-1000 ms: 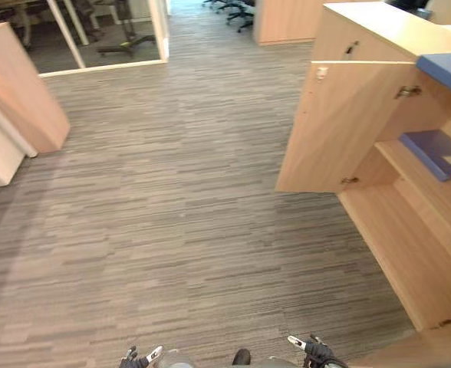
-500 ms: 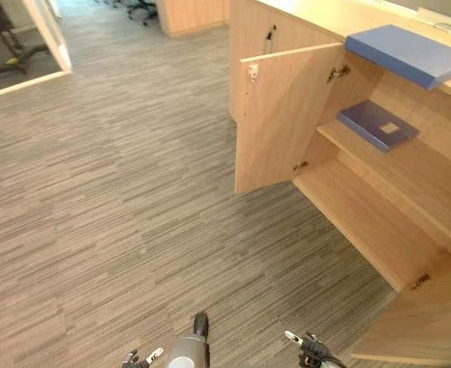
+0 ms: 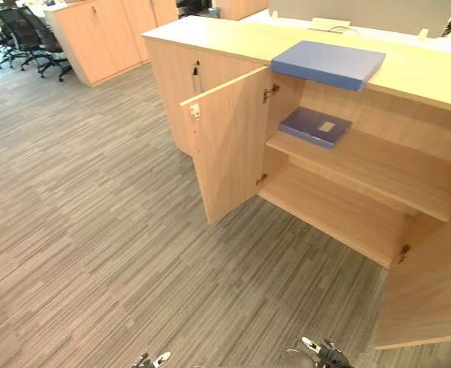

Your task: Walk over to the cabinet, pick up the folder, carry it to the office cabinet, place the folder inside the office cabinet, then close the office cabinet door

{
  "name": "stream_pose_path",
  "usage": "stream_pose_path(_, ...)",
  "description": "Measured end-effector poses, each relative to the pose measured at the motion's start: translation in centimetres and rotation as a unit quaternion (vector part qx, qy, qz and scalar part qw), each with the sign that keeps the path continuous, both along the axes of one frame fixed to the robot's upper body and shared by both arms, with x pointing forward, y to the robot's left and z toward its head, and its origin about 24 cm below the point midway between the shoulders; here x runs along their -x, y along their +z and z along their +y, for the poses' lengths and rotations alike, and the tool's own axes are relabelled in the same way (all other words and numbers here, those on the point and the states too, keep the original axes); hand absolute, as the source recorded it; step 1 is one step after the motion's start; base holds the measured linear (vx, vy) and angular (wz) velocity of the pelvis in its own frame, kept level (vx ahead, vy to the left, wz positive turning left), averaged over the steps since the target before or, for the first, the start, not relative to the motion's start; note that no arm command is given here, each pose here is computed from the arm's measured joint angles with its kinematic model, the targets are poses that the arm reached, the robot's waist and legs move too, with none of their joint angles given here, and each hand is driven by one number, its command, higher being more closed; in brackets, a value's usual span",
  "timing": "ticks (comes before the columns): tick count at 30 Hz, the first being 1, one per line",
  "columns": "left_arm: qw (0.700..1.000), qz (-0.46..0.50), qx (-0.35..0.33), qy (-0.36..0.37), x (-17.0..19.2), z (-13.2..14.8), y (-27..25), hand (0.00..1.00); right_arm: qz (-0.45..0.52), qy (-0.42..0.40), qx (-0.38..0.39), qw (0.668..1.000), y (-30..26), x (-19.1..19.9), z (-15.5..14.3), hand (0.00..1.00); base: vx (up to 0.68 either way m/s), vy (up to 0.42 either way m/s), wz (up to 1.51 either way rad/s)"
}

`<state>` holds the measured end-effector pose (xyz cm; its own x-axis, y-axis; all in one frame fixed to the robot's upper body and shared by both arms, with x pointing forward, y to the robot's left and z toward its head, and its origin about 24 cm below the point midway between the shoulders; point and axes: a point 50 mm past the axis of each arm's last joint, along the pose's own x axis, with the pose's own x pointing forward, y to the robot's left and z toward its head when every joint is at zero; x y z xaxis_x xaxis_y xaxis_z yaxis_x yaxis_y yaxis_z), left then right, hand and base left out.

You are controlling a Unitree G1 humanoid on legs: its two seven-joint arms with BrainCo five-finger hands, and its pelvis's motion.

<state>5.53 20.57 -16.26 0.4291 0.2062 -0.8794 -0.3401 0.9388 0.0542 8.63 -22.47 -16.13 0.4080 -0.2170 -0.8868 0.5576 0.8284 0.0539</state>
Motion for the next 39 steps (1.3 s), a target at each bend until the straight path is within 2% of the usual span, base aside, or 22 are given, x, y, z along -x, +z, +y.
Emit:
stream_pose_path(3, 1.000, 0.007, -0.005, -0.006, 0.2, 0.4, 0.0, 0.00, 0.003, 0.008, -0.005, 1.000, -0.1, -0.1, 0.4, 0.00, 0.04, -0.155, -0.24)
stream_pose_path(6, 1.000, 0.018, 0.007, -0.016, 0.3, -0.5, -0.3, 0.00, 0.013, 0.010, 0.002, 1.000, -0.1, 0.3, -0.4, 0.00, 0.19, -0.175, -0.08)
stream_pose_path(12, 0.999, 0.026, 0.003, -0.024, 0.3, 0.3, -0.3, 0.00, 0.043, 0.024, -0.005, 0.999, -0.5, 1.9, 0.2, 0.00, 0.24, -0.225, 0.10)
stream_pose_path(18, 0.999, 0.014, -0.004, 0.030, 0.1, 1.0, 0.0, 0.00, 0.050, 0.047, -0.010, 0.998, -0.7, 1.8, 0.8, 0.00, 0.36, -0.113, -0.28)
stream_pose_path(23, 0.999, -0.021, -0.018, 0.038, -1.1, 1.3, 0.6, 0.00, 0.043, 0.085, -0.010, 0.995, -0.6, 0.3, 1.8, 0.00, 0.29, 0.140, -0.68)
stream_pose_path(27, 0.998, -0.029, -0.026, 0.045, -1.1, 1.3, 0.8, 0.00, 0.051, 0.109, -0.005, 0.993, -0.7, 0.6, 2.0, 0.00, 0.29, 0.331, -0.42)
stream_pose_path(30, 0.997, -0.037, -0.045, 0.044, -1.9, 2.4, 1.2, 0.00, 0.040, 0.127, -0.029, 0.991, -0.9, -0.3, 4.4, 0.00, 0.24, 0.258, -0.16)
stream_pose_path(39, 0.998, -0.017, -0.050, 0.022, -1.3, 2.2, 0.8, 0.00, 0.033, 0.155, -0.023, 0.987, -0.7, -1.3, 4.6, 0.00, 0.20, 0.210, -0.70)
